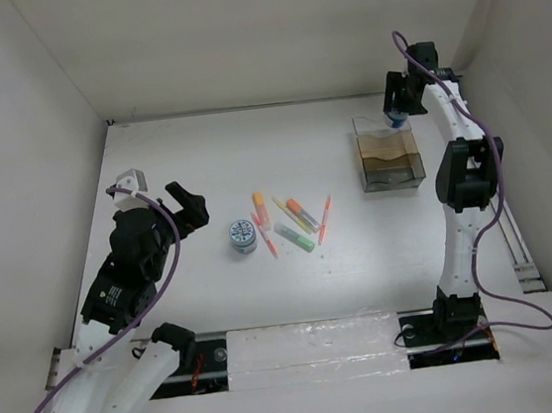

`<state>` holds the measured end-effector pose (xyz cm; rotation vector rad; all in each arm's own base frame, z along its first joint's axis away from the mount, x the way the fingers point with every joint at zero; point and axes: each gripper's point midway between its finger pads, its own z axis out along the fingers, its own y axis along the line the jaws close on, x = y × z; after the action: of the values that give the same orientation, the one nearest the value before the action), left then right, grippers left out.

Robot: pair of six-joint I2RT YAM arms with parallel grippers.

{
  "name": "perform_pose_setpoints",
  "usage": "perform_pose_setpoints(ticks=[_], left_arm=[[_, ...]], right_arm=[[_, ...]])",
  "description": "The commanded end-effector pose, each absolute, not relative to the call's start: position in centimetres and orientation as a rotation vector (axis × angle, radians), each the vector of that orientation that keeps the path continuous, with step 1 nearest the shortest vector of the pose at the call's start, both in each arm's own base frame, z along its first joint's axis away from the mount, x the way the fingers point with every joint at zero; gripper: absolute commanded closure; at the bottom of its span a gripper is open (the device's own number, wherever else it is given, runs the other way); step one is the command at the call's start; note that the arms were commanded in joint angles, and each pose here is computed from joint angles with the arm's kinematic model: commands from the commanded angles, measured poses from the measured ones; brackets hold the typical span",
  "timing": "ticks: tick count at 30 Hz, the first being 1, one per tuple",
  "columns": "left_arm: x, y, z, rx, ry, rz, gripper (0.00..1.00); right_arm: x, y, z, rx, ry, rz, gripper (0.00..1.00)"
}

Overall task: Sort the stationery into containers
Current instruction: Place the stationery into the container

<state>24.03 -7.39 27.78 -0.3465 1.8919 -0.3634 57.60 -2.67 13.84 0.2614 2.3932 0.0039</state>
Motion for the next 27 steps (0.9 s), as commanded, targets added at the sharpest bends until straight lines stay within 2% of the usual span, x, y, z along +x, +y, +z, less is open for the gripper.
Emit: perform_pose_setpoints(ticks=[1,17,23,25,27], left_arm=[[24.2,-7.5,28.1,-0.354,1.87,-0.377,0.0],[24.1,-7.6,28.3,-0.348,1.864,-0.39,0.0],[23.9,-7.5,28.5,-0.349,1.855,-0.394,0.0],[23.9,-7.5,28.5,-0.349,1.855,-0.394,0.0],[23.9,-7.5,28.5,-0.349,1.855,-0.394,0.0]], right_arm=[[58.2,-2.2,15.0,0.239,2.358,0.028,1.0],[56.7,-2.5,13.6,0.281,2.44,-0.031,1.0],[56.9,-2.4,12.0,0.294,2.469,-0.061,0.87],[56.9,-1.9,12.0,0.283,2.471,-0.057,0.87],[57.1,-1.9,12.2,0.294,2.46,-0.052,0.77]])
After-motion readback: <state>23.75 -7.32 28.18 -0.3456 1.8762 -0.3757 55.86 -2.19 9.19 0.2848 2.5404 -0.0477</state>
